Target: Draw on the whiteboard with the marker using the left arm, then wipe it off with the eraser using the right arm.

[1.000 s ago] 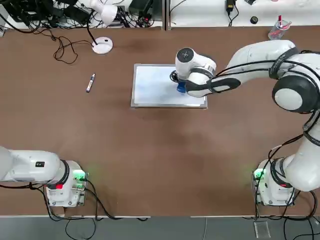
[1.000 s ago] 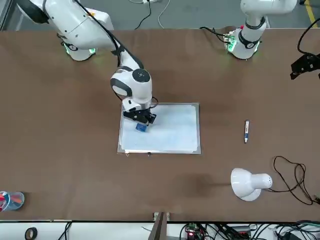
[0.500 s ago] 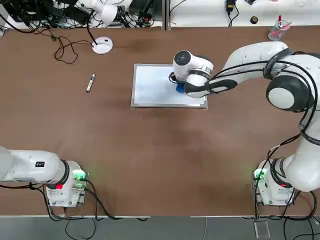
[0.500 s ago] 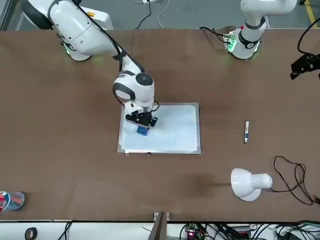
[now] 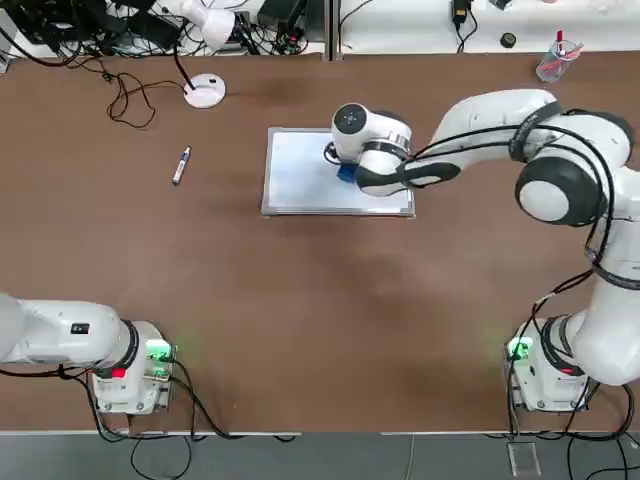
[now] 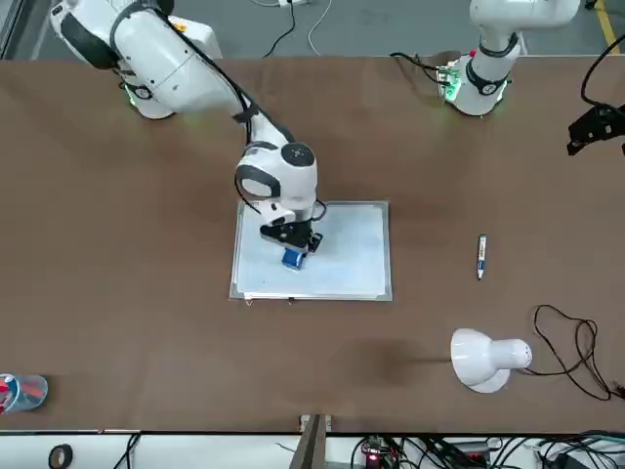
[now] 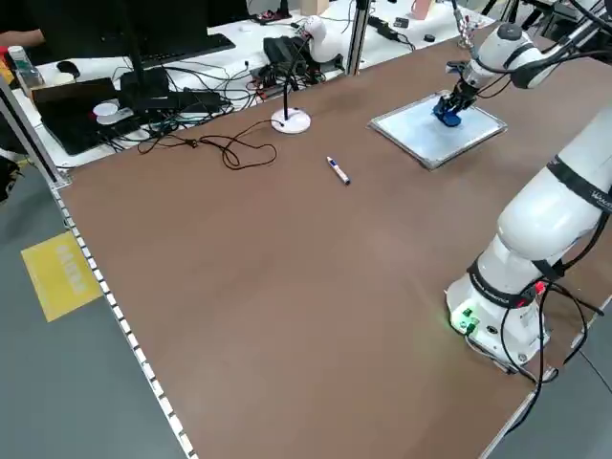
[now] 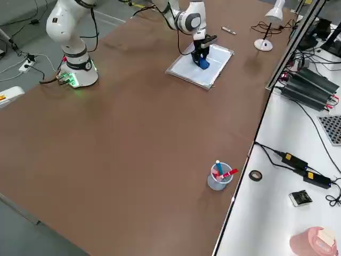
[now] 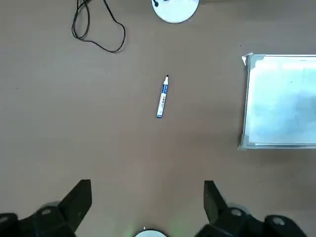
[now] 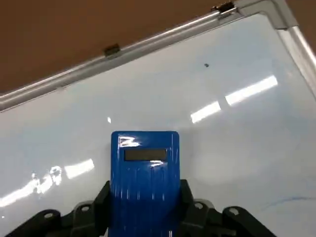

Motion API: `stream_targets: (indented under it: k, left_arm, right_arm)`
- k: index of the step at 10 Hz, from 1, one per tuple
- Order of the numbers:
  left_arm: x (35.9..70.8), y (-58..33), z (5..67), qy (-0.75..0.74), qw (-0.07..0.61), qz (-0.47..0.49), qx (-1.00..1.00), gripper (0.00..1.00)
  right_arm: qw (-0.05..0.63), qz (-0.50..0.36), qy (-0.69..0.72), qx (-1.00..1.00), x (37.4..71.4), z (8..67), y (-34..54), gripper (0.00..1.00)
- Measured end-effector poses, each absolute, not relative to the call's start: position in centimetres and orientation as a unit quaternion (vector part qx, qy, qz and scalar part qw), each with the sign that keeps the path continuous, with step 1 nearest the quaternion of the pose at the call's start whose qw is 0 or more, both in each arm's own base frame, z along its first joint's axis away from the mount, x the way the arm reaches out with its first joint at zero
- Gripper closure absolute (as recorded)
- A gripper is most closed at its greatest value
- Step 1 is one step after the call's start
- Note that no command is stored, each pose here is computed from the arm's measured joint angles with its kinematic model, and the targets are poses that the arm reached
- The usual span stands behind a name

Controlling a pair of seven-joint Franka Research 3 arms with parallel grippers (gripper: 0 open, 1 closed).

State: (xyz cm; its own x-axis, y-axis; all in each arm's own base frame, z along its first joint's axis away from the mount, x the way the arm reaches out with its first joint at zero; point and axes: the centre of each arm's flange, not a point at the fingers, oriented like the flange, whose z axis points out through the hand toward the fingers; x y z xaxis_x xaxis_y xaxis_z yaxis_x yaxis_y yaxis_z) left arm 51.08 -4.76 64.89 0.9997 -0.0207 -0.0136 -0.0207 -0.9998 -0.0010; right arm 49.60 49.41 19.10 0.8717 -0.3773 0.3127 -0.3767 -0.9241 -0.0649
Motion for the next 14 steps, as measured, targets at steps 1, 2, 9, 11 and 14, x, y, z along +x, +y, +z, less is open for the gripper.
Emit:
stream_targets:
  k: [1, 2, 9, 11, 14]
  left_arm:
    - [51.1, -4.8, 64.9, 0.01, 0.001, 0.007, -1.0, 0.0]
    - [51.1, -4.8, 64.9, 0.01, 0.001, 0.007, -1.0, 0.0]
    - [51.1, -4.8, 64.9, 0.01, 0.001, 0.007, -1.0, 0.0]
    - [51.1, -4.8, 64.9, 0.01, 0.001, 0.007, -1.0, 0.0]
    - [51.1, -4.8, 64.9, 0.01, 0.001, 0.007, -1.0, 0.0]
  right_arm:
    - [0.002, -0.168, 0.195, -0.966, 49.6, 19.0, 50.1, 0.44]
    - [0.002, -0.174, 0.195, -0.965, 49.6, 18.8, 50.7, 0.44]
    - [0.022, -0.206, 0.213, -0.955, 49.5, 18.5, 54.5, 0.44]
    - [0.033, -0.208, 0.224, -0.952, 49.4, 18.6, 55.4, 0.44]
    - [0.046, -0.208, 0.23, -0.95, 49.7, 19.0, 55.7, 0.44]
